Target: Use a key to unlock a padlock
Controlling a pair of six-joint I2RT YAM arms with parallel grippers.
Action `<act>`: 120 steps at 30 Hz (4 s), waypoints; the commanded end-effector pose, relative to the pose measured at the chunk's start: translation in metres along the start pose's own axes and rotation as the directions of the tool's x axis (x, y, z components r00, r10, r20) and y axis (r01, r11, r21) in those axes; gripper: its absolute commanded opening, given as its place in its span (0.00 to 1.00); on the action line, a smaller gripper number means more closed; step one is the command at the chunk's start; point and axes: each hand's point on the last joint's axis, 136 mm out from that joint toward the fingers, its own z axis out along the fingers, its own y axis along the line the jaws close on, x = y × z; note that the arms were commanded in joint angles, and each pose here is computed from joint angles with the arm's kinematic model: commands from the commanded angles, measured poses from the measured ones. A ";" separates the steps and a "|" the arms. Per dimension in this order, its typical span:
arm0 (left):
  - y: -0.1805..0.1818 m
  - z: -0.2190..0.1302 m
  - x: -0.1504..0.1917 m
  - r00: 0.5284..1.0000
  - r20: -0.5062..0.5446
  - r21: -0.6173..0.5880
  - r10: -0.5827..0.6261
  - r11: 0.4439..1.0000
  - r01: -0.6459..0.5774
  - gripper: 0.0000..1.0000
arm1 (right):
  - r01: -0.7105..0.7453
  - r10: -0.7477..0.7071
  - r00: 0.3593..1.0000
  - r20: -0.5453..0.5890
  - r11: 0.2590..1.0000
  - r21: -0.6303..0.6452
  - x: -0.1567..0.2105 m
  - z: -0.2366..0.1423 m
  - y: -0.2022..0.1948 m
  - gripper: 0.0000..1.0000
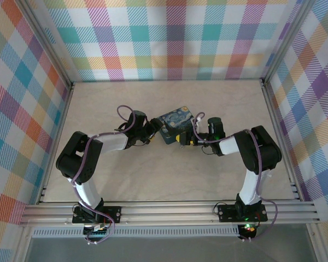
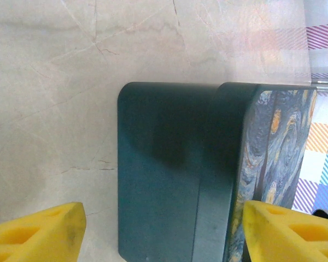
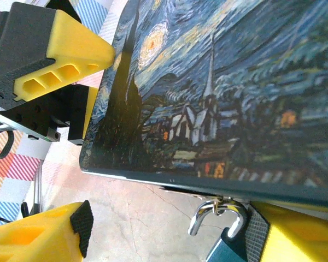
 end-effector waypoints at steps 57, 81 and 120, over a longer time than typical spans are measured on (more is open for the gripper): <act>0.021 -0.009 0.001 1.000 -0.006 -0.075 0.000 0.997 -0.001 0.75 | -0.034 0.033 0.999 0.018 0.997 0.065 0.002 -0.012 0.003 0.05; 0.022 -0.008 0.003 1.000 -0.013 -0.069 0.000 0.998 -0.001 0.75 | -0.042 0.040 0.999 0.015 0.990 0.136 0.008 -0.023 -0.007 0.44; 0.015 -0.011 0.001 1.000 -0.009 -0.058 0.006 0.998 -0.007 0.75 | -0.048 0.047 0.998 -0.029 0.996 -0.069 0.000 0.001 0.005 0.42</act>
